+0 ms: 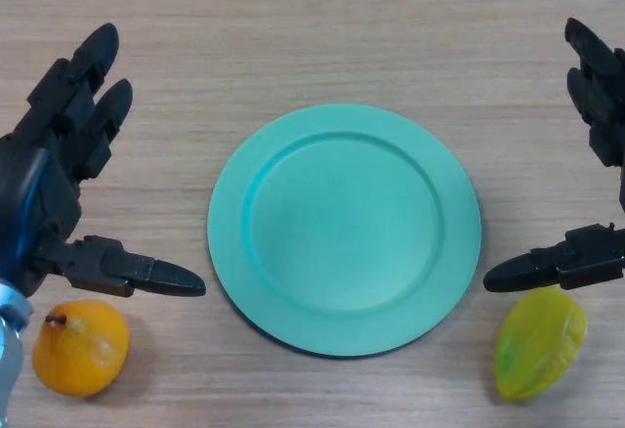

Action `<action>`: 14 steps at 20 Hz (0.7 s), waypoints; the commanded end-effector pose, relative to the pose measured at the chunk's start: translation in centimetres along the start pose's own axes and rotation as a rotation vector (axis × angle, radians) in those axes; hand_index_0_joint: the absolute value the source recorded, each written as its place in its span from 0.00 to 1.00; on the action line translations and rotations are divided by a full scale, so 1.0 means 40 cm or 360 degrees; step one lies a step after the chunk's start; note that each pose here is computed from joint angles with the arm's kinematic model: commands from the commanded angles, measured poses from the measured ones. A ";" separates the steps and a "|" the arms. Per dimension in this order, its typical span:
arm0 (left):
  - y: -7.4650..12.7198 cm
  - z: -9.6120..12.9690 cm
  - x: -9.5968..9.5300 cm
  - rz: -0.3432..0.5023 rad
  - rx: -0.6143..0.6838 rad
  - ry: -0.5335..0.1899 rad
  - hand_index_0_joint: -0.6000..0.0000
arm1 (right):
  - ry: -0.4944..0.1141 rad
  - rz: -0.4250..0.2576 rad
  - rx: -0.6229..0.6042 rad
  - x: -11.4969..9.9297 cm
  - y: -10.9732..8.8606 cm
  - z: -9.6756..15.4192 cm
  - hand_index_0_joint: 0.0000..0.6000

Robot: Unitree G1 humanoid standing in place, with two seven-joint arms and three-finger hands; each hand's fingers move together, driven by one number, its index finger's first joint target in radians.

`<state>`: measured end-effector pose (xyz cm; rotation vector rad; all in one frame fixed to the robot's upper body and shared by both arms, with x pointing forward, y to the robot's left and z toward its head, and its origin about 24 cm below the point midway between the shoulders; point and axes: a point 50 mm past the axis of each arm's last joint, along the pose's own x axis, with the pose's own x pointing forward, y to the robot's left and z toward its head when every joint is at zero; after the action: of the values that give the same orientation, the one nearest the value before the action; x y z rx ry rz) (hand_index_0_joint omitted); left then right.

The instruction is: Pick up the yellow starfruit and place it on the plate

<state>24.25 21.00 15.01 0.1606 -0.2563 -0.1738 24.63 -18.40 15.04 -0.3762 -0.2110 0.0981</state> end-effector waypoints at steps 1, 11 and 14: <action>0.034 0.082 -0.007 0.0110 0.0195 -0.0342 1.00 | -0.0332 -0.0139 -0.0180 -0.010 -0.052 0.074 0.00; 0.032 0.084 -0.001 0.0103 0.0227 -0.0334 1.00 | -0.0344 -0.0011 -0.0172 -0.035 -0.063 0.071 0.00; 0.034 0.080 0.002 0.0098 0.0221 -0.0312 1.00 | -0.0364 0.0179 -0.0161 -0.056 -0.068 0.059 0.00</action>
<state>24.49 21.14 14.79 0.1944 -0.2454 -0.1577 23.09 -19.77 14.65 -0.4085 -0.2198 0.2661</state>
